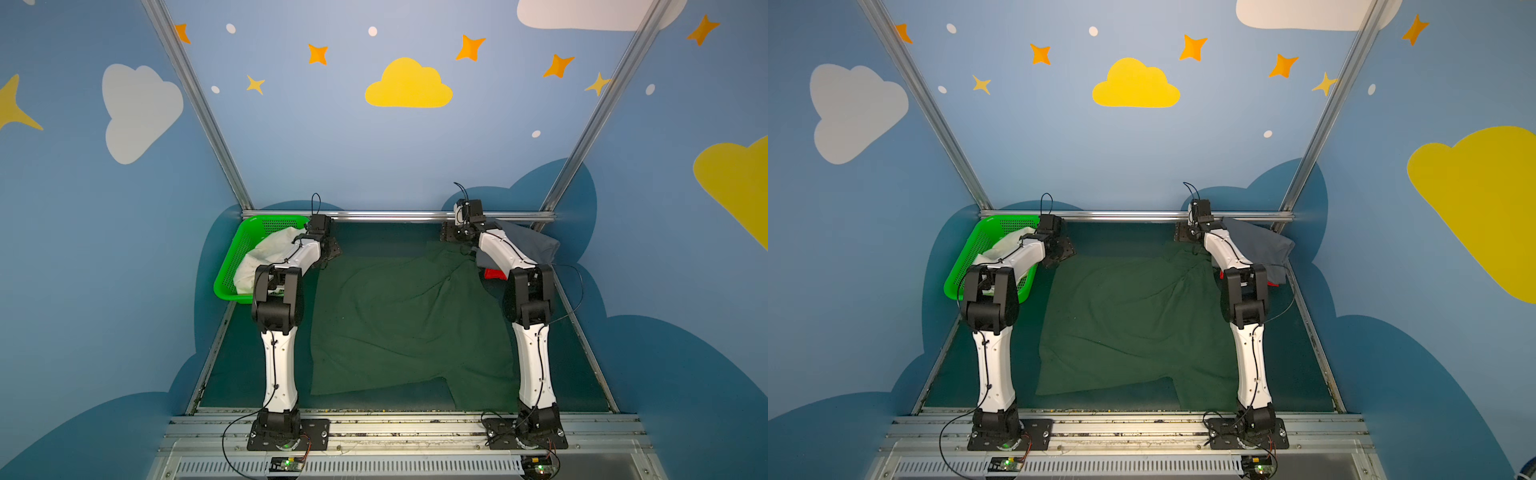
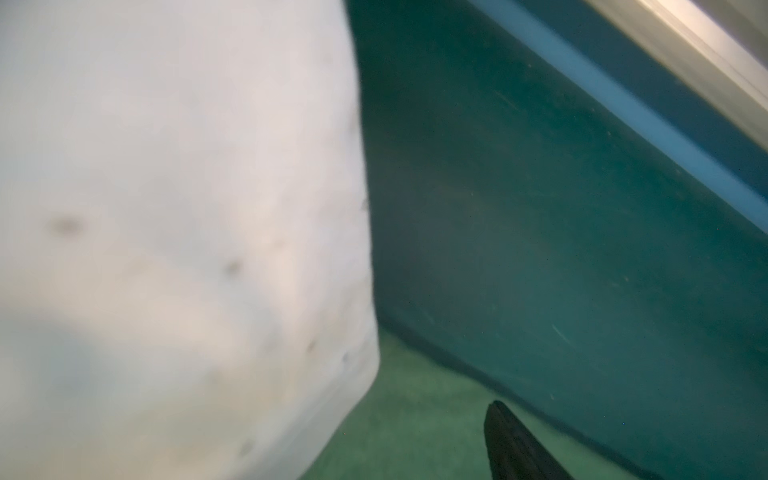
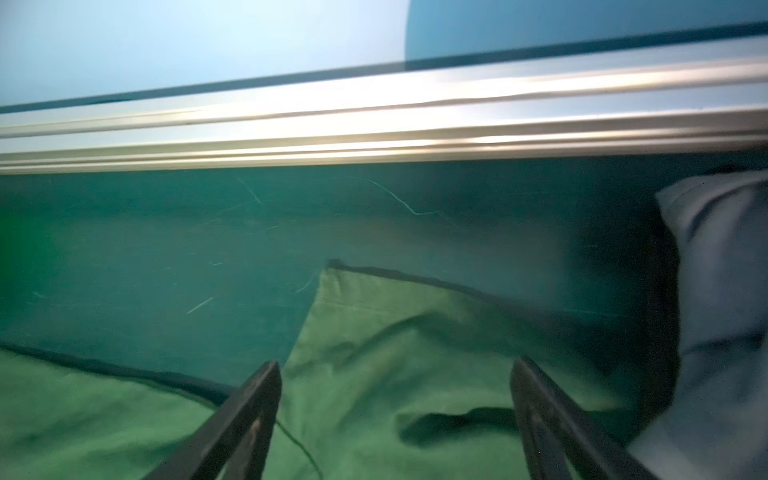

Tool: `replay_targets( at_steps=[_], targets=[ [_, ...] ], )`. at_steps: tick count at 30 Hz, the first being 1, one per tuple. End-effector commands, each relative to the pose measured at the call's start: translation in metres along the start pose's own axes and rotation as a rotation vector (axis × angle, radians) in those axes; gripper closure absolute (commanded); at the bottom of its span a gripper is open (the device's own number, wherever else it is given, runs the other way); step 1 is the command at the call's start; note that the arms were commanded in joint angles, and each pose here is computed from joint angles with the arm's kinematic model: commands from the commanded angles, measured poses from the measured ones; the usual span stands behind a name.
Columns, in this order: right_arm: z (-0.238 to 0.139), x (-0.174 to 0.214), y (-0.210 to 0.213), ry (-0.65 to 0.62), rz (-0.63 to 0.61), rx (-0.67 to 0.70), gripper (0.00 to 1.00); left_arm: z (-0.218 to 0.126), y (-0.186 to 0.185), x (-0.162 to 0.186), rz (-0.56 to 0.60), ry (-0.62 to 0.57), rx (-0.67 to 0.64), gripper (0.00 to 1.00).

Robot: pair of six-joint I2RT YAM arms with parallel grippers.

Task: Fold and stack the t-shirts
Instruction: 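Lift the near hem with both grippers and fold it toward the far edge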

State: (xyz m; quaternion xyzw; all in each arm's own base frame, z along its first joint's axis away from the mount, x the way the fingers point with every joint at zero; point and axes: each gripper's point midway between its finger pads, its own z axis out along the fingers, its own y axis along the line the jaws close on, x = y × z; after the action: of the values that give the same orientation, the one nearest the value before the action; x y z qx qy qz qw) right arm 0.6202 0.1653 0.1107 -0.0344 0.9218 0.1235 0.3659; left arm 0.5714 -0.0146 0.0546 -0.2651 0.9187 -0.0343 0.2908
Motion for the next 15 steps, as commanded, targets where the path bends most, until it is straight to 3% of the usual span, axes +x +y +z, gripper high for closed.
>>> replay_targets(
  at_steps=[1,9,12,15],
  targets=[
    [0.004,0.002,0.008,0.03,-0.025,-0.07,0.16,0.014,0.015,0.021,0.007,0.099,-0.046,0.25],
    [0.024,0.017,0.017,0.115,-0.032,-0.148,0.15,0.022,0.015,0.034,0.024,0.151,-0.063,0.29],
    [0.027,0.022,0.025,0.156,-0.034,-0.207,0.16,0.028,0.013,0.037,0.022,0.182,-0.063,0.41],
    [0.028,0.029,0.029,0.191,-0.033,-0.242,0.15,0.034,0.008,0.044,0.018,0.233,-0.056,0.64]
  ],
)
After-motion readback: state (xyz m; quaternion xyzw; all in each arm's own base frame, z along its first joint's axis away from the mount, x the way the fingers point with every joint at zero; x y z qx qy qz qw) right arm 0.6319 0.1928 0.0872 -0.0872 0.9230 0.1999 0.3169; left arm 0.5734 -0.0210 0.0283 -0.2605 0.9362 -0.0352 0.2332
